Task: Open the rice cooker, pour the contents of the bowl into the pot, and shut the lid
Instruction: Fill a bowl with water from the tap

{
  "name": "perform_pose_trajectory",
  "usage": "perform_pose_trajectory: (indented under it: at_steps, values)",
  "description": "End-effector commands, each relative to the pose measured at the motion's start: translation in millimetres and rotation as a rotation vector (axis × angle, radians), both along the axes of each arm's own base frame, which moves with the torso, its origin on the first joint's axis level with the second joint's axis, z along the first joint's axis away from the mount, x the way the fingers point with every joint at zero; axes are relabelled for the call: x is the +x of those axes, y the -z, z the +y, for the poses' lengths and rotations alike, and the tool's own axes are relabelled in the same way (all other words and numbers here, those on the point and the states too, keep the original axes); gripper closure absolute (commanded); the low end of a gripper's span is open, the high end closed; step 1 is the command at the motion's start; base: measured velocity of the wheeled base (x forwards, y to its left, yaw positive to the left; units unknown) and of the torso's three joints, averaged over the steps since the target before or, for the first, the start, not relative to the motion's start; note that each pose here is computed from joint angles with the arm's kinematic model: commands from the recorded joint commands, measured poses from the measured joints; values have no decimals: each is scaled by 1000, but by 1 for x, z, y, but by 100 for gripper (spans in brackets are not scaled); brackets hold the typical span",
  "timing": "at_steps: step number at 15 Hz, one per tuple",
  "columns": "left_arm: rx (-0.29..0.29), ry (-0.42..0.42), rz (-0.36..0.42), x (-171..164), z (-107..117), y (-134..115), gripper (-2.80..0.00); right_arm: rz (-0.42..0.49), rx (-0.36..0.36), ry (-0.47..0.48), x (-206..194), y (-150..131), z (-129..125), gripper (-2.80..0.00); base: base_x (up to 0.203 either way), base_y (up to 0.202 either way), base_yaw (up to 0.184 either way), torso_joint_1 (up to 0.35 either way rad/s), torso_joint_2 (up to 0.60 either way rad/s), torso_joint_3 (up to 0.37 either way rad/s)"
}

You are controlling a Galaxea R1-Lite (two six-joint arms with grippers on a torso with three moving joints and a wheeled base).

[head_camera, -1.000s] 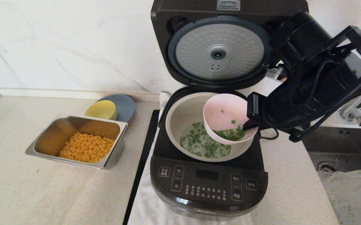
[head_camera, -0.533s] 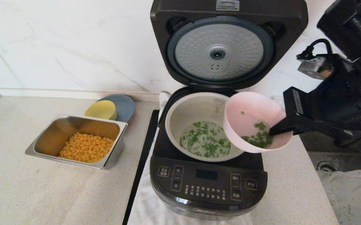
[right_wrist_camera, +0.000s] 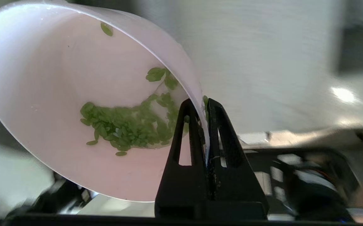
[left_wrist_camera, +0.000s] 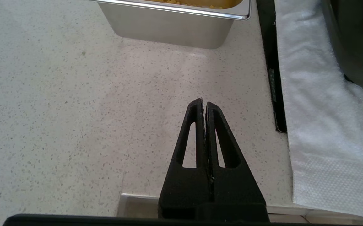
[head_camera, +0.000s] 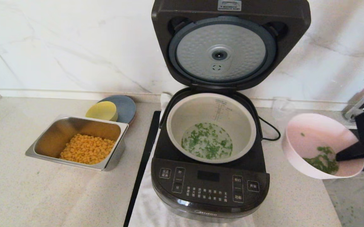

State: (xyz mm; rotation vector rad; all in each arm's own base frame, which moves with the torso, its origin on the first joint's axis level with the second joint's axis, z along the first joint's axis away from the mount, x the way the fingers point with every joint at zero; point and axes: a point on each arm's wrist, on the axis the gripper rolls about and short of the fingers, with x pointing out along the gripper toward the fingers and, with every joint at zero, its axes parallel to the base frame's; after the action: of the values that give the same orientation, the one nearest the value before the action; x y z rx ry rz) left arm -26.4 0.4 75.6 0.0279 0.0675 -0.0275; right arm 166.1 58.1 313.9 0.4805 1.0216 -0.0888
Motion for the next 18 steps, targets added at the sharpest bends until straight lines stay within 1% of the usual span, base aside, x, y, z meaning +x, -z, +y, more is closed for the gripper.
perform_pose_trajectory:
  at_steps: [1,3,4,7,10,12,14,16,18]
  values:
    - [0,-1,0,0,0,0,0,3,-23,134,-19,8,-34,0,0,0,0,0,0,0]
    - [0,-1,0,0,0,0,0,8,-47,254,-21,21,-60,0,0,0,0,0,0,0]
    - [0,-1,0,0,0,0,0,5,-46,310,-21,27,-73,0,0,0,0,0,0,0]
    - [0,0,0,0,0,0,0,6,9,458,-20,47,-116,0,0,0,0,0,0,0]
    - [0,-1,0,0,0,0,0,28,114,575,-22,74,-169,0,0,0,0,0,0,0]
    - [0,-1,0,0,0,0,0,39,218,646,-27,95,-211,0,0,0,0,0,0,0]
    - [0,-1,0,0,0,0,0,42,310,686,-34,117,-248,0,0,0,0,0,0,0]
    - [0,-1,0,0,0,0,0,25,370,713,-43,132,-277,0,0,0,0,0,0,0]
    - [0,-1,-1,0,0,0,0,-5,398,736,-50,139,-301,0,0,0,0,0,0,0]
